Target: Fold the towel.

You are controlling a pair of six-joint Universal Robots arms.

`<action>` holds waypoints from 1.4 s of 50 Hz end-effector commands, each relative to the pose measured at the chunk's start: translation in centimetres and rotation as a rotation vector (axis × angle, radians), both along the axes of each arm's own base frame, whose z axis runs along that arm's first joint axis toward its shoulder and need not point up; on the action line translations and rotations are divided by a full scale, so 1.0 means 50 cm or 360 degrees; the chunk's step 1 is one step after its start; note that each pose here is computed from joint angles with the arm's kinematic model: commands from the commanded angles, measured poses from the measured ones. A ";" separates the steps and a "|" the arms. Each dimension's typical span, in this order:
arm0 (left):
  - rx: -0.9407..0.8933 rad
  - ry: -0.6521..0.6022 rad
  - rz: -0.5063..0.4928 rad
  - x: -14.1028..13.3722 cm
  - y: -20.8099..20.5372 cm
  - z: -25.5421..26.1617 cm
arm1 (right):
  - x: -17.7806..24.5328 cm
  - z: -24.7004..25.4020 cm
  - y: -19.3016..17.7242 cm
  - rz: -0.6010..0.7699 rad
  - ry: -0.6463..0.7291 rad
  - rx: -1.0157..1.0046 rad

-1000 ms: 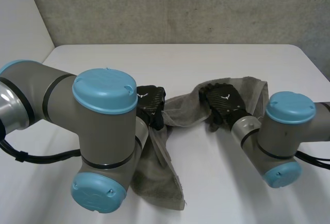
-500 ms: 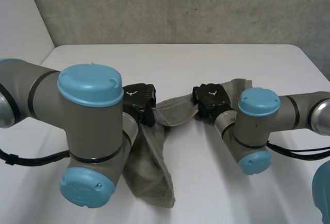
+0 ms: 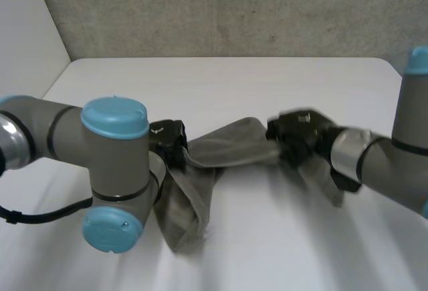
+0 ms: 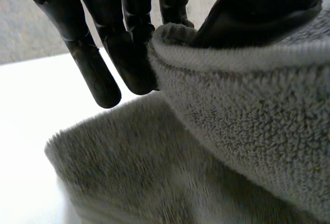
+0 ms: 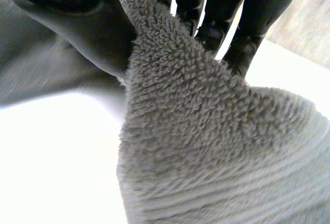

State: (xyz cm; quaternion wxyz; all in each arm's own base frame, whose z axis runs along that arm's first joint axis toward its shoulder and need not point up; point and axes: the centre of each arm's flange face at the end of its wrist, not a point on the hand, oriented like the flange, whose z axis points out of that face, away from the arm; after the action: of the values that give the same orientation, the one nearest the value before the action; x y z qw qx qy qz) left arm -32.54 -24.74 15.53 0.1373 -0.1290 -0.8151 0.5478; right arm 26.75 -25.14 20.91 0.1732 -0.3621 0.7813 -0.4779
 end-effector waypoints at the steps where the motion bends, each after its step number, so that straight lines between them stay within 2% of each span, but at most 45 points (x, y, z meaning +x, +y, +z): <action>1: 0.0084 -0.0064 -0.0023 -0.007 0.010 -0.057 | -0.044 -0.069 0.027 0.0011 0.0176 0.0113; 8: 0.0104 -0.0084 -0.0053 -0.015 0.024 -0.070 | -0.065 -0.100 0.023 -0.0042 0.0168 0.0113; 17: 0.0086 -0.0075 -0.0044 -0.014 0.023 -0.061 | -0.063 -0.086 0.025 -0.0037 0.0156 0.0076; 30: 0.0098 -0.0166 -0.0067 -0.003 0.030 -0.067 | -0.071 0.024 0.020 -0.0079 0.0013 -0.0149; 33: 0.0005 -0.0186 -0.0100 -0.006 0.022 -0.033 | -0.068 0.035 0.017 -0.0059 0.0005 -0.0161; 36: -0.0157 -0.0209 -0.0122 -0.015 -0.002 0.015 | -0.059 0.047 -0.010 -0.0030 -0.0004 -0.0163; 38: -0.0414 -0.0213 -0.0102 -0.030 -0.059 0.089 | -0.037 0.047 -0.072 -0.0021 0.0000 -0.0233; 39: -0.0415 -0.0213 -0.0102 -0.030 -0.060 0.090 | -0.037 0.047 -0.072 -0.0021 0.0000 -0.0233; 41: -0.0728 -0.0207 -0.0042 -0.039 -0.121 0.191 | -0.010 0.123 -0.142 -0.0015 -0.0056 -0.0530; 42: -0.0730 -0.0207 -0.0042 -0.039 -0.121 0.191 | -0.010 0.124 -0.142 -0.0015 -0.0056 -0.0531; 43: -0.0910 -0.0168 -0.0001 -0.042 -0.141 0.258 | 0.007 0.181 -0.164 -0.0011 -0.0127 -0.0723; 44: -0.0912 -0.0168 0.0000 -0.042 -0.142 0.259 | 0.007 0.182 -0.164 -0.0011 -0.0128 -0.0725; 46: -0.1269 -0.0062 0.0083 -0.042 -0.155 0.397 | 0.033 0.315 -0.189 -0.0021 -0.0376 -0.1194; 47: -0.1271 -0.0062 0.0083 -0.042 -0.155 0.397 | 0.033 0.315 -0.189 -0.0021 -0.0377 -0.1196; 49: -0.1566 0.0099 0.0120 -0.030 -0.130 0.523 | 0.031 0.429 -0.180 -0.0053 -0.0748 -0.1543; 50: -0.1567 0.0099 0.0120 -0.030 -0.130 0.523 | 0.031 0.430 -0.179 -0.0054 -0.0750 -0.1545; 51: -0.1670 0.0156 0.0112 -0.023 -0.111 0.565 | 0.013 0.480 -0.167 -0.0065 -0.0923 -0.1680; 52: -0.1671 0.0157 0.0112 -0.023 -0.111 0.566 | 0.004 0.499 -0.157 -0.0053 -0.1044 -0.1725; 54: -0.1771 0.0210 0.0064 -0.016 -0.088 0.601 | 0.003 0.481 -0.163 -0.0038 -0.1093 -0.1654; 58: -0.1685 0.0143 -0.0014 -0.020 -0.091 0.555 | 0.022 0.423 -0.161 0.0017 -0.1031 -0.1496; 59: -0.1591 0.0077 -0.0052 -0.021 -0.101 0.507 | 0.031 0.388 -0.156 0.0061 -0.0966 -0.1407; 60: -0.1590 0.0076 -0.0052 -0.021 -0.101 0.506 | 0.037 0.349 -0.150 0.0106 -0.0889 -0.1305; 61: -0.1483 0.0002 -0.0083 -0.018 -0.110 0.449 | 0.037 0.349 -0.150 0.0106 -0.0889 -0.1304; 62: -0.1367 -0.0068 -0.0122 -0.012 -0.114 0.389 | 0.041 0.307 -0.144 0.0152 -0.0801 -0.1210; 63: -0.1366 -0.0069 -0.0122 -0.012 -0.114 0.389 | 0.041 0.307 -0.144 0.0152 -0.0800 -0.1209; 65: -0.1157 -0.0179 -0.0222 -0.001 -0.108 0.277 | 0.044 0.225 -0.133 0.0198 -0.0631 -0.1053; 66: -0.1156 -0.0180 -0.0223 -0.001 -0.108 0.276 | 0.044 0.224 -0.133 0.0198 -0.0630 -0.1052; 67: -0.1064 -0.0227 -0.0267 0.007 -0.100 0.223 | 0.044 0.184 -0.124 0.0219 -0.0551 -0.0966; 68: -0.1063 -0.0228 -0.0268 0.007 -0.100 0.223 | 0.042 0.145 -0.112 0.0238 -0.0472 -0.0874; 70: -0.0900 -0.0304 -0.0344 0.023 -0.076 0.125 | 0.038 0.110 -0.097 0.0254 -0.0392 -0.0795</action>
State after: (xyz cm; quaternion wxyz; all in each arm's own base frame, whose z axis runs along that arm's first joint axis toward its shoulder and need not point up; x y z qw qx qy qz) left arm -32.96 -30.31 32.07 0.0762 -0.2382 -0.5350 0.8070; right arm 28.88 -32.10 33.96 0.2285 -0.3250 0.4919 -0.7747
